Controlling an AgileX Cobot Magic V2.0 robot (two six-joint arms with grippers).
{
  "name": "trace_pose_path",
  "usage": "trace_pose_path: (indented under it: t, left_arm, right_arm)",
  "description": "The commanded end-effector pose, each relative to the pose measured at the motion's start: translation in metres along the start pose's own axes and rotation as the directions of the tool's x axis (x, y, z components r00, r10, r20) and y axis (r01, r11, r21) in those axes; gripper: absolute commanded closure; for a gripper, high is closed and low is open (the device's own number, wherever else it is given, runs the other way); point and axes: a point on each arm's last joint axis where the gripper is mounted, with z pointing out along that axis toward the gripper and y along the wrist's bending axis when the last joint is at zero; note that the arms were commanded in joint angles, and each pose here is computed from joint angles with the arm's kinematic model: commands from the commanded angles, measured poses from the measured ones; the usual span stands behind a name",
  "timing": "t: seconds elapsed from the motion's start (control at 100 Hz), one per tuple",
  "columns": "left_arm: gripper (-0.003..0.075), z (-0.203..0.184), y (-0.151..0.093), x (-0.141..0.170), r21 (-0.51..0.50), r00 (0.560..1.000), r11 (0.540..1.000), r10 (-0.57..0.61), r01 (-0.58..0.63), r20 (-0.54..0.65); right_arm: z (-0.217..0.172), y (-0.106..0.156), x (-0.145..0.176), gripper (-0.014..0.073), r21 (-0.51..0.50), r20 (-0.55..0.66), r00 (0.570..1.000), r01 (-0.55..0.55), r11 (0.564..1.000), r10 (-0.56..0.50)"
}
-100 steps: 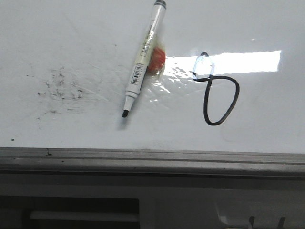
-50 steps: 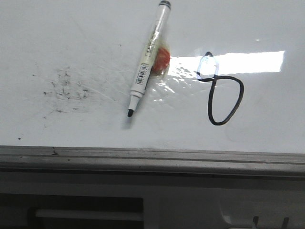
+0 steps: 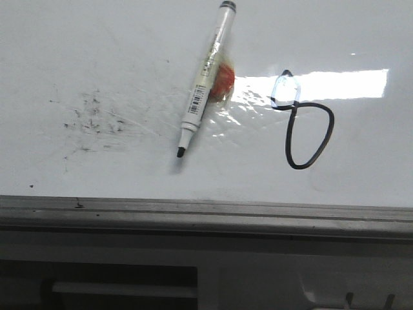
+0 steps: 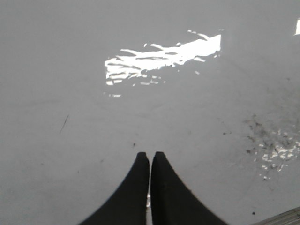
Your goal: Write number 8 on whiteboard
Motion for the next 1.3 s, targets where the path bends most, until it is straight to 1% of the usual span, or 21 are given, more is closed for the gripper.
trace_pose_path:
  t: [0.0, 0.07, 0.12, 0.17, 0.28, 0.37, 0.59, 0.68, 1.29]
  left_arm:
    - [0.0741, -0.002, 0.002, -0.004, -0.024, 0.994, 0.999, -0.031, 0.034, 0.106]
    - [0.0741, -0.006, 0.003, 0.009, -0.041, 0.991, 0.994, -0.094, 0.098, 0.096]
    - [0.0741, -0.010, 0.003, 0.017, -0.055, 0.988, 0.991, -0.118, 0.123, 0.098]
    - [0.0741, -0.014, 0.004, 0.022, -0.069, 0.986, 0.989, -0.121, 0.129, 0.111]
    - [0.0741, -0.022, 0.005, 0.028, -0.106, 0.989, 0.986, -0.122, 0.131, 0.089]
    - [0.0741, -0.026, 0.006, 0.036, -0.146, 0.990, 0.979, -0.134, 0.140, 0.051]
    - [0.0741, -0.031, 0.009, 0.052, -0.238, 0.982, 0.961, -0.167, 0.143, -0.085]
    - [0.0741, -0.032, 0.008, 0.056, -0.250, 0.974, 0.956, -0.189, 0.153, -0.125]
    - [0.0741, -0.032, 0.008, 0.056, -0.251, 0.973, 0.955, -0.195, 0.160, -0.122]
  right_arm:
    - [-0.001, -0.005, -0.013, 0.0658, 0.040, 0.088, 0.996, 0.003, 0.999, -0.007]
    - [-0.001, -0.005, -0.013, 0.0658, 0.040, 0.088, 0.996, 0.003, 0.999, -0.007]
    - [-0.001, -0.005, -0.013, 0.0658, 0.040, 0.088, 0.996, 0.003, 0.999, -0.007]
    - [-0.001, -0.005, -0.013, 0.0658, 0.040, 0.088, 0.996, 0.003, 0.999, -0.007]
    - [-0.001, -0.005, -0.013, 0.0658, 0.040, 0.088, 0.996, 0.003, 0.999, -0.007]
    - [-0.001, -0.005, -0.013, 0.0658, 0.040, 0.088, 0.996, 0.003, 0.999, -0.007]
    - [-0.001, -0.005, -0.013, 0.0658, 0.039, 0.086, 0.996, 0.003, 0.999, -0.007]
    - [-0.001, -0.005, -0.013, 0.0658, 0.039, 0.086, 0.996, 0.003, 0.999, -0.007]
    - [-0.001, -0.005, -0.013, 0.0658, 0.039, 0.086, 0.996, 0.003, 0.999, -0.007]
